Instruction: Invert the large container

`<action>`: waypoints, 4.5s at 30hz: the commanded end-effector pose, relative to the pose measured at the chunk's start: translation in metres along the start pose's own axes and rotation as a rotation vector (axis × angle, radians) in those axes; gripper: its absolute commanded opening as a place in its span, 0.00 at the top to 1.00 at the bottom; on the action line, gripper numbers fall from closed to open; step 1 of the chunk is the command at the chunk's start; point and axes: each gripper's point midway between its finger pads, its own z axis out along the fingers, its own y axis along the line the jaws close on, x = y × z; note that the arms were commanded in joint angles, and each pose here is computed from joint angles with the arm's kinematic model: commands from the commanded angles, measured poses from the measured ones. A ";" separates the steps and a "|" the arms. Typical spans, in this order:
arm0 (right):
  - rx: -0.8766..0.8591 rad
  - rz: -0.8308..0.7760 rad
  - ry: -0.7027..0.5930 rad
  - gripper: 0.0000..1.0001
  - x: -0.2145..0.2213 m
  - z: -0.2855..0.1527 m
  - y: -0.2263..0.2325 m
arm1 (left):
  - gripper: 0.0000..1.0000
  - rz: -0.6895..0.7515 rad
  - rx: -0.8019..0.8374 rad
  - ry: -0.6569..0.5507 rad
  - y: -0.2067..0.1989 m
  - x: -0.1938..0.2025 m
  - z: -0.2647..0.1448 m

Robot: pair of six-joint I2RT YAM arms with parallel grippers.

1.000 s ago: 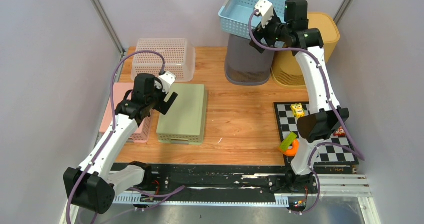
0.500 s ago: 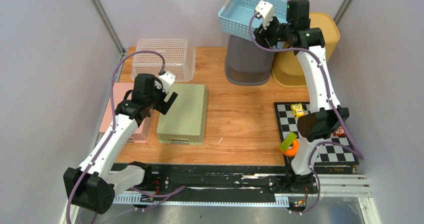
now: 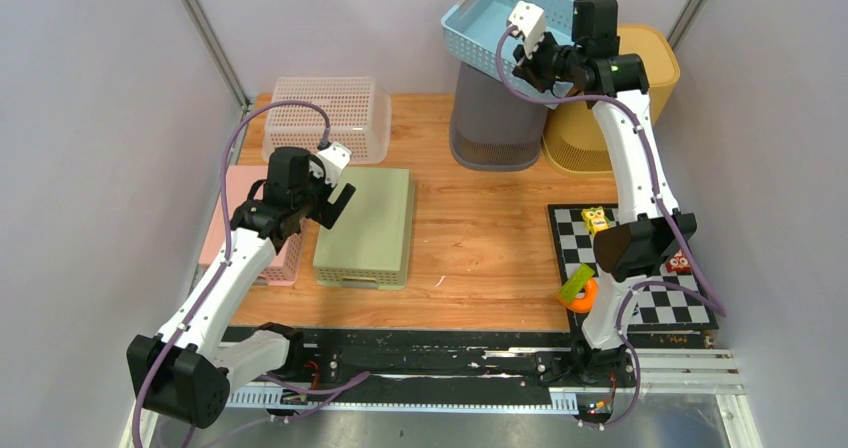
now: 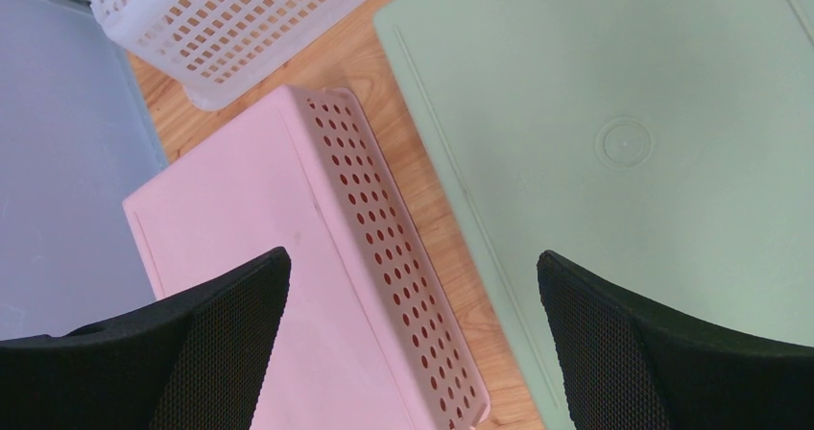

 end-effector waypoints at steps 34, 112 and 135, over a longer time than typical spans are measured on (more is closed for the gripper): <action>-0.524 0.918 -0.453 0.98 -0.069 -0.127 0.210 | 0.00 0.078 0.239 -0.266 -0.026 -0.070 -0.047; -0.354 1.752 -0.144 0.97 0.109 -0.032 0.225 | 0.00 0.313 0.541 -0.331 -0.190 -0.143 -0.008; -0.311 1.645 -0.039 0.70 0.151 -0.050 0.190 | 0.00 0.307 0.546 -0.339 -0.189 -0.146 -0.013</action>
